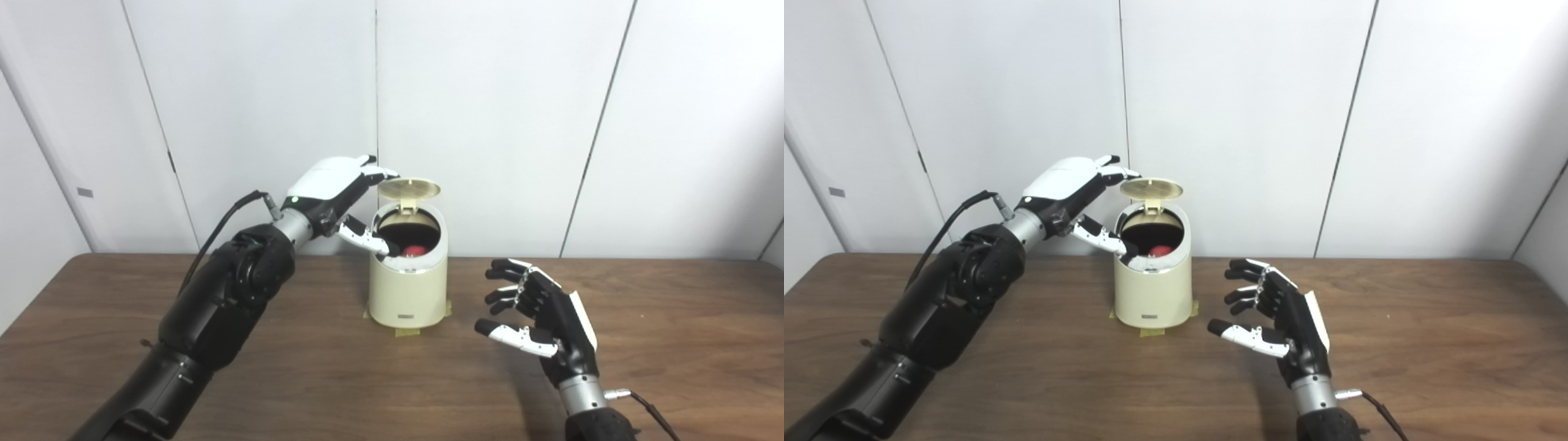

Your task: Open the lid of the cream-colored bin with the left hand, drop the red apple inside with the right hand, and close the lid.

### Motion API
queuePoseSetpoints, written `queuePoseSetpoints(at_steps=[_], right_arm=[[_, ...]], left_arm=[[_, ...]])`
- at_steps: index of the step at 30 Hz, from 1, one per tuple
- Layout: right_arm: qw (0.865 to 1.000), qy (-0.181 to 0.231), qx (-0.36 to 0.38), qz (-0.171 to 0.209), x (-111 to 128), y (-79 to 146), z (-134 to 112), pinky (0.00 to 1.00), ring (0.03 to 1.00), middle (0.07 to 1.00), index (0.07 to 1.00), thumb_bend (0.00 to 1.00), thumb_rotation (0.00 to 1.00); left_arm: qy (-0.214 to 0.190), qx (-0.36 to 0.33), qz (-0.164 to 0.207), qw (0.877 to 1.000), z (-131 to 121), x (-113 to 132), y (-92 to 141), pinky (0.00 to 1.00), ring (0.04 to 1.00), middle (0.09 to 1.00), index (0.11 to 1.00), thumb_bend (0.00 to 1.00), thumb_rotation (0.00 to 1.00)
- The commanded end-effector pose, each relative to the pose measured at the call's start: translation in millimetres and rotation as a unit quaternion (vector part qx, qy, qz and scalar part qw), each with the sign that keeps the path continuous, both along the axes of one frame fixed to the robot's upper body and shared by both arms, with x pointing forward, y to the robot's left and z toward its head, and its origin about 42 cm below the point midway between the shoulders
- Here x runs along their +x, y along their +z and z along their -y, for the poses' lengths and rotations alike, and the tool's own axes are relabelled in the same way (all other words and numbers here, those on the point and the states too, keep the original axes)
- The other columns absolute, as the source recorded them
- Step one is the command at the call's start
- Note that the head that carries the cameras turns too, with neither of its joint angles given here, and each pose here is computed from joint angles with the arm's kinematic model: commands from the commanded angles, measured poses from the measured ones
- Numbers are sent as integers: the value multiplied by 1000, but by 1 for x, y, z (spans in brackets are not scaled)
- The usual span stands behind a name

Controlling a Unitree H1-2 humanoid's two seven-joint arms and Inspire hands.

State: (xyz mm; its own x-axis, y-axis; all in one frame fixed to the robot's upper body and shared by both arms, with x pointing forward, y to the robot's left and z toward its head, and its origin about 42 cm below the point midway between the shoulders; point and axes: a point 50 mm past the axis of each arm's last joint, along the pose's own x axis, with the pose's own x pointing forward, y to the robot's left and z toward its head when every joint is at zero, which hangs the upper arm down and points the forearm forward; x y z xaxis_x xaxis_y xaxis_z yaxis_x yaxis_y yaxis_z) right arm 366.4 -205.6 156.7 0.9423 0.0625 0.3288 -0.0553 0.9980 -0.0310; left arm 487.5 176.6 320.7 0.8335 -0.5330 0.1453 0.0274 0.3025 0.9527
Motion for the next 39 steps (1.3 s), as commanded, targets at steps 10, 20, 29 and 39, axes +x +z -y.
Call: queuePoseSetpoints(at_steps=[10, 20, 29, 39], right_arm=[[999, 6, 1, 51, 8, 27, -10, 454, 557, 657, 665, 783, 201], [998, 14, 2, 53, 9, 27, -13, 443, 545, 649, 666, 759, 167], [998, 12, -3, 58, 9, 30, -16, 434, 540, 653, 666, 755, 170], [998, 12, -9, 64, 8, 34, -20, 420, 529, 655, 663, 723, 144]], left_arm=[[-35, 4, 46, 998, 1, -11, 23, 973, 989, 843, 835, 880, 368], [-50, 33, 54, 997, -1, -24, 23, 968, 988, 837, 828, 878, 382], [-57, 58, 61, 995, -2, -31, 15, 993, 957, 825, 811, 905, 323], [-69, 130, 77, 986, 3, -38, -7, 1000, 943, 810, 799, 888, 324]])
